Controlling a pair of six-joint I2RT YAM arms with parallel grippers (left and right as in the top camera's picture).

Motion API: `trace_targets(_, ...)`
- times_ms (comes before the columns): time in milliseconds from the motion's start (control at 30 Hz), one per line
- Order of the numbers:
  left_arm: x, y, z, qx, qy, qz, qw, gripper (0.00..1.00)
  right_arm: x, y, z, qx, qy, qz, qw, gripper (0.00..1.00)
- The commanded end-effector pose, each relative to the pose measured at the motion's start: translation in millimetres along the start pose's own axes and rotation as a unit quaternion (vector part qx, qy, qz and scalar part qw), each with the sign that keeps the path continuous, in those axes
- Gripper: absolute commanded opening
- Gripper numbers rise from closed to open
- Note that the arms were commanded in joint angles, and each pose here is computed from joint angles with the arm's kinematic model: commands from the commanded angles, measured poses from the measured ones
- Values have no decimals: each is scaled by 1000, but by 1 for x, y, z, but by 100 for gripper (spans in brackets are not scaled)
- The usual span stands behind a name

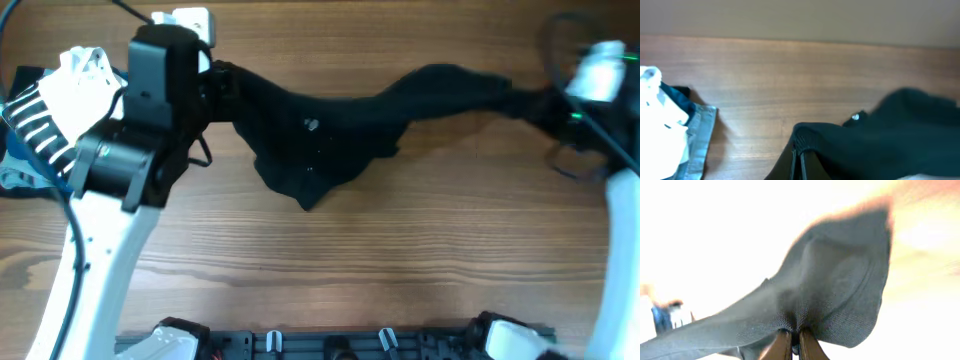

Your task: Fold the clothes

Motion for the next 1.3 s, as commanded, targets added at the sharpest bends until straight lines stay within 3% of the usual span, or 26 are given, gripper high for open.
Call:
trace_targets(0,45,20,7,2,3,-67,998,4,66,27,13,3,0,-97,995,4)
trace_targets(267,135,34,17,-4,-19,-176,984,4,163,20,57,8,25,-196,980,4)
trace_targets(467,192,42,32,17,-12,-260,965,4,175,6,69,1,54,-191,980,4)
trace_targets(600,176,48,27,15,-10,-252,968,4,157,18,66,-9,63,-171,983,4)
trace_targets(733,118,66,7,-11,-22,-220,975,4,124,47,66,5,96,-154,983,4)
trace_targets(933,41,130,-38,-98,-55,-273,955,4,58,102,60,43,158,-147,975,4)
trace_targets(1067,68,180,-50,-97,-62,-317,941,4,53,123,81,63,261,-153,951,4)
trace_targets(1133,103,199,-54,-104,-66,-339,933,4,63,127,88,73,282,-165,942,4)
trace_targets(1267,133,194,-48,-109,-62,-322,938,4,78,126,84,72,258,-183,946,4)
Point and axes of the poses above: each gripper's point midway between its finger pads, its own x axis back along the fingers, its own z axis along the line the jaws close on, y = z × x, the point moved 2 cm from there along x, back along the fingers, and after that the axes turned 2 degrees about x, right-handed, at the moved point
